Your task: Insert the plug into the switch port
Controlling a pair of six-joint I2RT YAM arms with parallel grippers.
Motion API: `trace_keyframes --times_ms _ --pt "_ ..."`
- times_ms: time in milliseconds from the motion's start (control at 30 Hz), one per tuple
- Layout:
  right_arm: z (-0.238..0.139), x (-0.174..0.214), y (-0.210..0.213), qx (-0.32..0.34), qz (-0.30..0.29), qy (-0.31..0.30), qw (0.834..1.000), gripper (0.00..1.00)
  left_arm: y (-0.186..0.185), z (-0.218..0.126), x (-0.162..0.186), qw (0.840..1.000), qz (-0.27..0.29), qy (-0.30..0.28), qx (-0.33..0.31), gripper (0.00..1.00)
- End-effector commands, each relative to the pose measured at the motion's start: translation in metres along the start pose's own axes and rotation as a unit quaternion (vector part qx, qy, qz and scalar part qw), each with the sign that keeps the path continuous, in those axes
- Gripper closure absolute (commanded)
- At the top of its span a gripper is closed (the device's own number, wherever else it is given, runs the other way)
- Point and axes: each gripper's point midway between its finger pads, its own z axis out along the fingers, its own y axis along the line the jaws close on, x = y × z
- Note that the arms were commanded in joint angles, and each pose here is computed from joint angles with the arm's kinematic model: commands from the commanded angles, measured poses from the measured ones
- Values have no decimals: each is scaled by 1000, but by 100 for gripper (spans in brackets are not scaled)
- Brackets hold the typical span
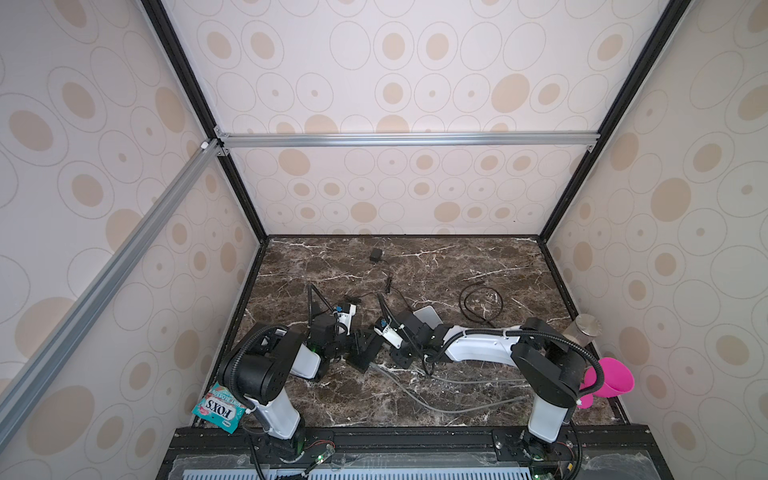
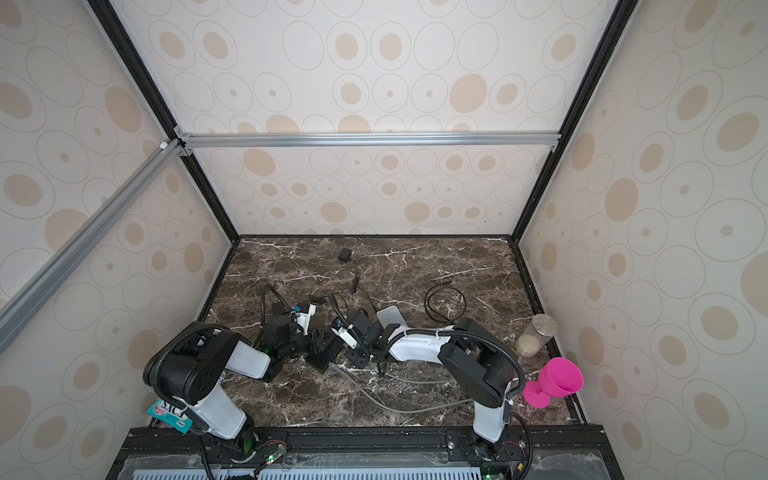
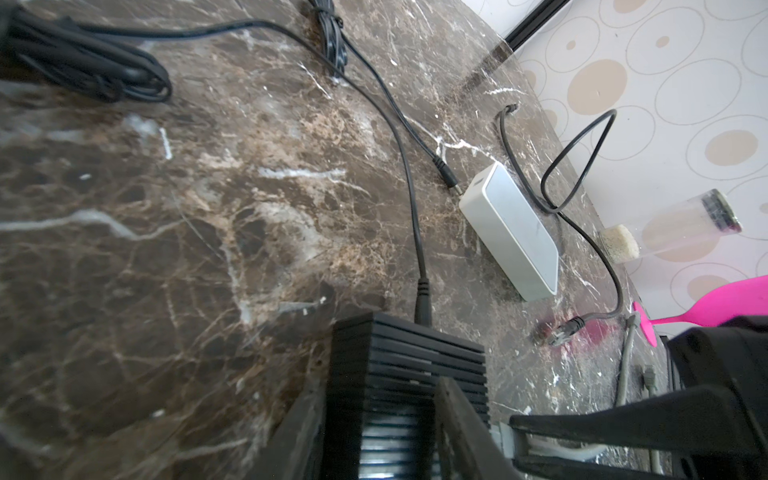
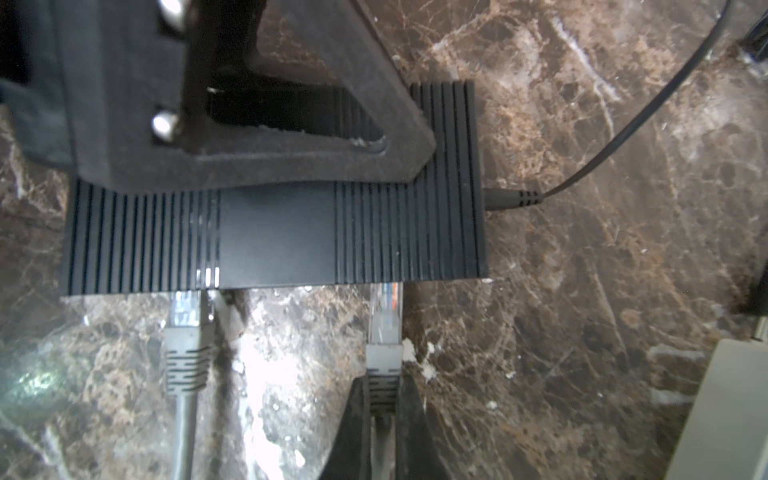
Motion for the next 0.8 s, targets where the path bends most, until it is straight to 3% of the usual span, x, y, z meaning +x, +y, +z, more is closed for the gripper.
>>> trace_keyframes --times_ms 0,333,767 --pt "-14 -22 1 -21 -20 -41 999 100 -2 3 36 998 -20 67 9 57" --pt "-11 -25 2 -30 -2 -43 999 100 -11 8 42 996 -14 81 28 57" --pt "-10 -27 -23 39 7 -36 999 100 -25 14 51 993 -1 105 53 60"
